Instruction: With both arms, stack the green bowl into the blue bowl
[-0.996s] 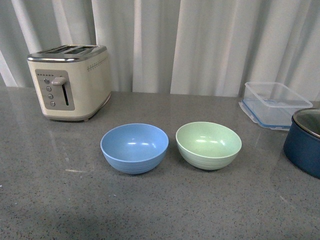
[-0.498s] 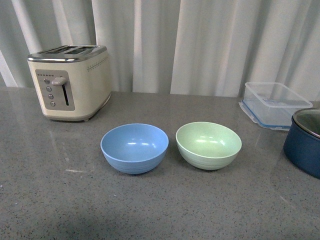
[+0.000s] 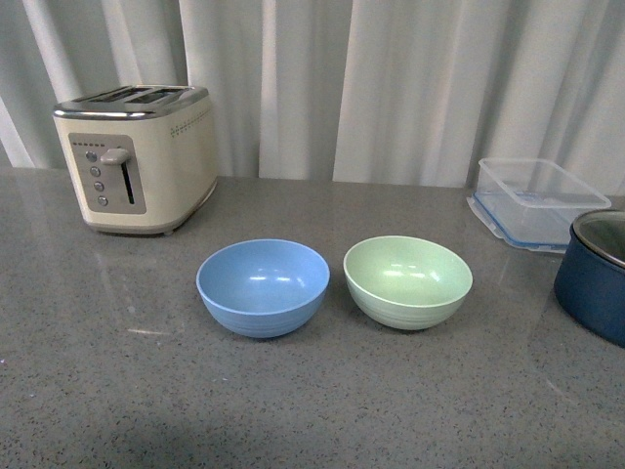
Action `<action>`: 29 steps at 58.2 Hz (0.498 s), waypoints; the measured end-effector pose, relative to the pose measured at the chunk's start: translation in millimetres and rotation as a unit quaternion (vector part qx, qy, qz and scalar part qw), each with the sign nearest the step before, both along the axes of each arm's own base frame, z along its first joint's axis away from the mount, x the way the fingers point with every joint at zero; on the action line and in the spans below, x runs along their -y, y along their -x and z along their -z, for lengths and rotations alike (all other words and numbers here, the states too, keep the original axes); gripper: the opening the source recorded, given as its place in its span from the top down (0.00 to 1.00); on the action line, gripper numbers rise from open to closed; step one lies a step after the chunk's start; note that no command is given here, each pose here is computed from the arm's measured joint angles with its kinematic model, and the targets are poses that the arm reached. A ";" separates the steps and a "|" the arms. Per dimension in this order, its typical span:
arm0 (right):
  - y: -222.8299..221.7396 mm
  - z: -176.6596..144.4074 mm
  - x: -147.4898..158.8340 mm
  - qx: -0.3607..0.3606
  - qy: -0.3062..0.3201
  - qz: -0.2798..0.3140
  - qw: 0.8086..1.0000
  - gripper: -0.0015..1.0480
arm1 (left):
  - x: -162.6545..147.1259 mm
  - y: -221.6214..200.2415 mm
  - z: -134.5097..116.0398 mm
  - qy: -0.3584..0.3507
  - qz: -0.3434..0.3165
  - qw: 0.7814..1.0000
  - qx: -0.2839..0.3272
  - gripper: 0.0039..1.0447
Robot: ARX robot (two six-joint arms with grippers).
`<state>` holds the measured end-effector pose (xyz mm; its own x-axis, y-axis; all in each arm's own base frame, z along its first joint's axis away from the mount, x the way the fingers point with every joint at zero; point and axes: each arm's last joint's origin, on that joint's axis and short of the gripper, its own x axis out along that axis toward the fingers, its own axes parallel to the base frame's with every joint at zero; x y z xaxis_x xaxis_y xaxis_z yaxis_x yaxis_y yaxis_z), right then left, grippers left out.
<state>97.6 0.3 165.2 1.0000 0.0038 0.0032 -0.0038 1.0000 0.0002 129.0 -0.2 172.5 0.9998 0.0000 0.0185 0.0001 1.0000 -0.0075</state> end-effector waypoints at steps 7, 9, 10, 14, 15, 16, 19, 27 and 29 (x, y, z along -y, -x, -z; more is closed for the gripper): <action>0.0 0.0 0.0 0.000 0.000 0.000 1.000 0.10 | 0.0 3.9 -0.9 0.000 0.000 1.000 0.001 0.97; 0.0 0.0 0.0 0.000 0.000 0.000 1.000 0.10 | 0.0 5.3 -1.1 0.000 0.000 1.000 0.002 0.97; 0.0 0.0 0.0 0.000 0.000 0.000 1.000 0.10 | 0.0 5.7 -1.2 0.000 0.000 1.000 0.002 0.97; 0.0 0.0 0.0 0.000 0.000 0.000 1.000 0.10 | 0.0 7.8 -1.5 0.000 0.000 1.000 0.002 0.97; 0.0 0.0 0.0 0.000 0.000 0.000 1.000 0.10 | 0.0 8.4 -1.5 0.000 0.000 1.000 0.002 0.97; 0.0 0.0 0.0 0.000 0.000 0.000 1.000 0.10 | 0.0 8.7 -1.5 0.000 0.000 1.000 0.002 0.97; 0.0 0.0 0.0 0.000 0.000 0.000 1.000 0.10 | 0.0 10.2 -1.6 0.000 0.000 1.000 0.003 0.97; 0.0 0.0 0.0 0.000 0.000 0.000 1.000 0.10 | 0.0 13.8 -1.7 0.000 0.000 1.000 0.003 0.97; 0.0 0.0 0.0 0.000 0.000 0.000 1.000 0.10 | 0.0 14.5 -1.7 0.000 0.000 1.000 0.003 0.97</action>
<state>97.6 0.3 165.2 1.0000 0.0038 0.0032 -0.0038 1.0000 0.0002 114.5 -0.2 174.2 0.9997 0.0004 0.0250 -0.0002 1.0000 -0.0075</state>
